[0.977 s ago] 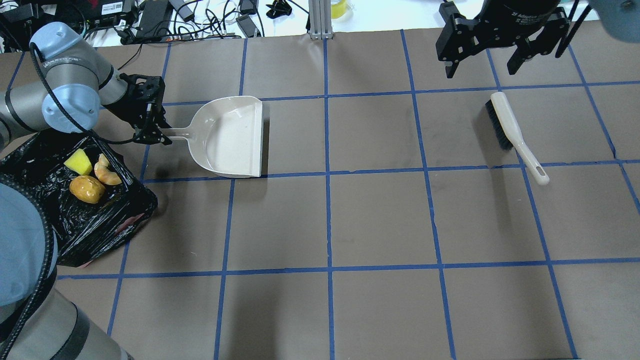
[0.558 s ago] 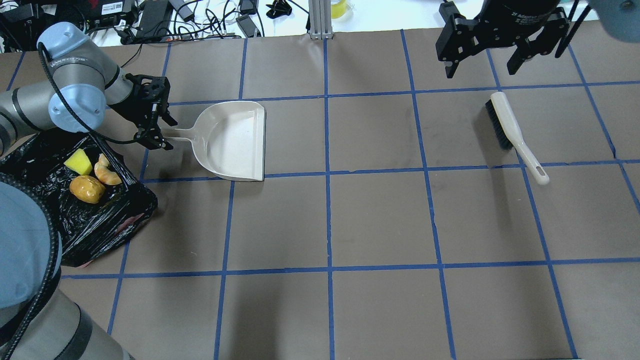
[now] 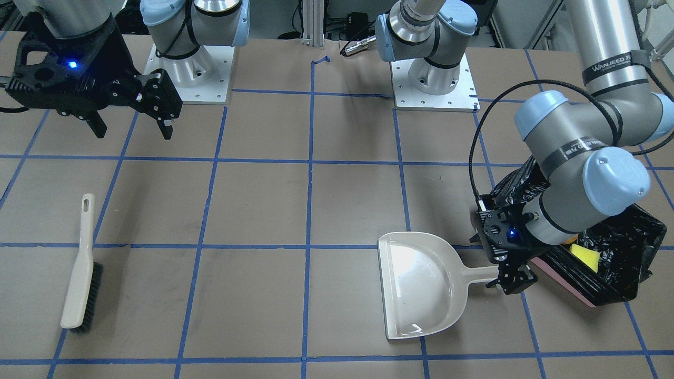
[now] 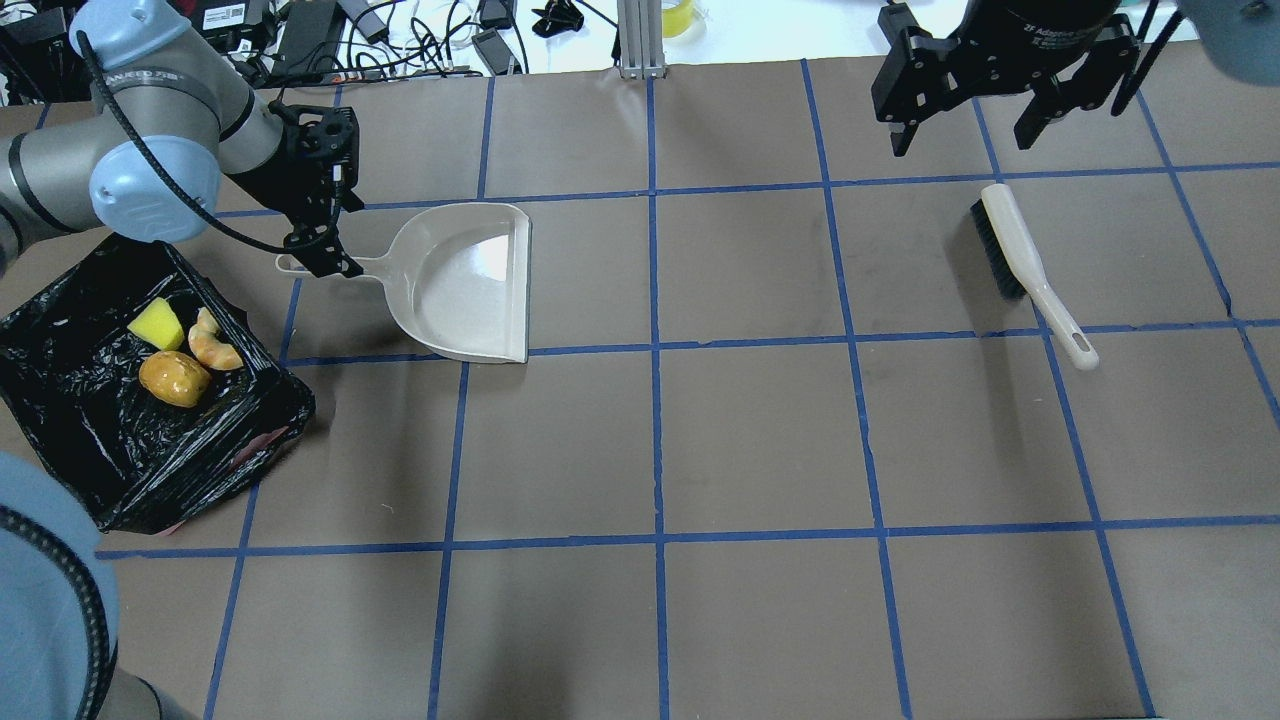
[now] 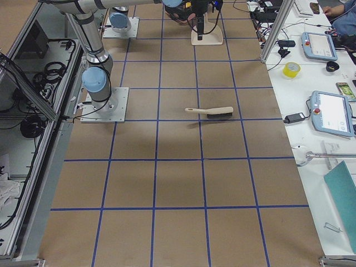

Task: Sweep and dump trash into bin

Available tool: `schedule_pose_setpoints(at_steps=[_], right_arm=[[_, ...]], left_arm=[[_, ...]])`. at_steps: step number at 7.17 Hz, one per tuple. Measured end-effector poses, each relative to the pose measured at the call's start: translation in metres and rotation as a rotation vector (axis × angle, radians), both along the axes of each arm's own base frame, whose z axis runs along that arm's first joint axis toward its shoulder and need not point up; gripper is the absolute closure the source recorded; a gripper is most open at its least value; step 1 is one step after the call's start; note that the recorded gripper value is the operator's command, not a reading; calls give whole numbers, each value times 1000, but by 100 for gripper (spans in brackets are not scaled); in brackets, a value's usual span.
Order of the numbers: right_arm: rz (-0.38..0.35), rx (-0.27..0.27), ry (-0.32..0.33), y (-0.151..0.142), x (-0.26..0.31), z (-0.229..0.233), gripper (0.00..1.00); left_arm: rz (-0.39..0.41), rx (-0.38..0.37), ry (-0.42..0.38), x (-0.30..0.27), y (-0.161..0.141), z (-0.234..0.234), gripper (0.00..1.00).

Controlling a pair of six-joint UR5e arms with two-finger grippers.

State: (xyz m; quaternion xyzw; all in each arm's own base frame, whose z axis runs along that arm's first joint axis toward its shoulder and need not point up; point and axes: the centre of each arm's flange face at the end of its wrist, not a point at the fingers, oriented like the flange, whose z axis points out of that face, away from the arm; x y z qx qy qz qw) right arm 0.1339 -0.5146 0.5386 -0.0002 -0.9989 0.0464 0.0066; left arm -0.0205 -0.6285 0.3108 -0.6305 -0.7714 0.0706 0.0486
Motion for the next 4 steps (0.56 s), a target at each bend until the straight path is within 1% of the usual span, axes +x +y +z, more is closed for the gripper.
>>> schedule_pose_setpoints(at_steps=[1, 3, 4], right_arm=[[0, 0, 0, 0, 0, 0, 0], [1, 0, 1, 0, 0, 0, 0], [1, 0, 2, 0, 0, 0, 0]], left_arm=[[106, -2, 4, -16, 10, 24, 0], [365, 18, 10, -52, 36, 69, 0], [465, 36, 7, -63, 51, 88, 0]])
